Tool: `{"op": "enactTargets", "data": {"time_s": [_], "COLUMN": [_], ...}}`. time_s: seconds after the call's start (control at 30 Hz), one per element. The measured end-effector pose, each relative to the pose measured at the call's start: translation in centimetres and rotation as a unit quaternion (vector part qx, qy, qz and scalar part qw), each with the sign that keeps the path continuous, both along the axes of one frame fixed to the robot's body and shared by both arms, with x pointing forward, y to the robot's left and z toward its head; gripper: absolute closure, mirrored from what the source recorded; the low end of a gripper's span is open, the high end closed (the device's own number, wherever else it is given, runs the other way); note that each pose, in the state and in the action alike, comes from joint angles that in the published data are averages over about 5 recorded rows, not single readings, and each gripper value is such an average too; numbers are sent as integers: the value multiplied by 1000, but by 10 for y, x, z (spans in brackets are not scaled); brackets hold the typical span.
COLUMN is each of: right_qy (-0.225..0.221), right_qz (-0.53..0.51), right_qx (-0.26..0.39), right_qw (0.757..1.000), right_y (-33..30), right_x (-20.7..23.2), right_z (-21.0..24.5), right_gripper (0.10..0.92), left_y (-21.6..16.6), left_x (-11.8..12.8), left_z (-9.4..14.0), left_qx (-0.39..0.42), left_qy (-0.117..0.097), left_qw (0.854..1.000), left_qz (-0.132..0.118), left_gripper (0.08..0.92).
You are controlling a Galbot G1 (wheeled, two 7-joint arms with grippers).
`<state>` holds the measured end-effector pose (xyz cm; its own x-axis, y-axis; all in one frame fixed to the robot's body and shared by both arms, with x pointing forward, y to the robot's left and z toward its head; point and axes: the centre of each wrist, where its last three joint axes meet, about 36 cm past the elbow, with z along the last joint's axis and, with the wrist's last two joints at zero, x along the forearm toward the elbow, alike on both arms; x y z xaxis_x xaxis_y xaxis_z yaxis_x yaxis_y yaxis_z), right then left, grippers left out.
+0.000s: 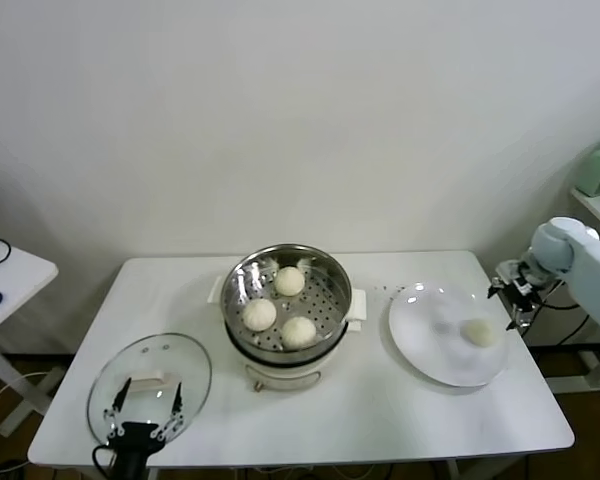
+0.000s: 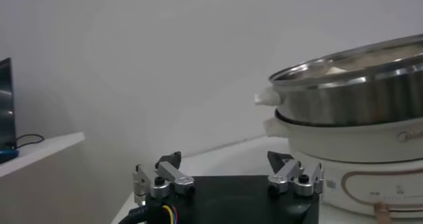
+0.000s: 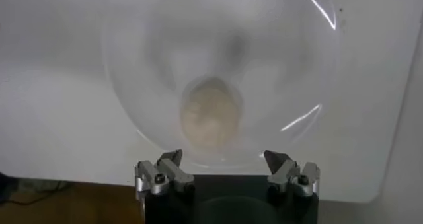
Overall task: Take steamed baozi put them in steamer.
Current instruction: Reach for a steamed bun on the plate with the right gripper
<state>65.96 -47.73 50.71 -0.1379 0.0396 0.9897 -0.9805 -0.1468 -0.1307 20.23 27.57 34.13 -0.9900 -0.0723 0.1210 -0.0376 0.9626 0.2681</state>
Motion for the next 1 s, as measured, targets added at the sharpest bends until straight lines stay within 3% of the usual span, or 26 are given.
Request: {"op": "enactTargets", "data": {"time_s": [0.83, 1.0], "right_qy": [36, 39], "right_qz": [-21, -24], "right_qx": [0, 0], "right_qw": [999, 999], "right_y": [17, 17], "right_x": [13, 14], "right_z": [-47, -50], "right_gripper": [200, 251], "left_y": [1, 1], "left_x": [3, 3], "left_z": [-3, -2], "left_qx": [0, 0], "left_qy": [5, 5], "left_qw": [1000, 1000], "left_qz": [3, 3], "left_gripper": [177, 177]}}
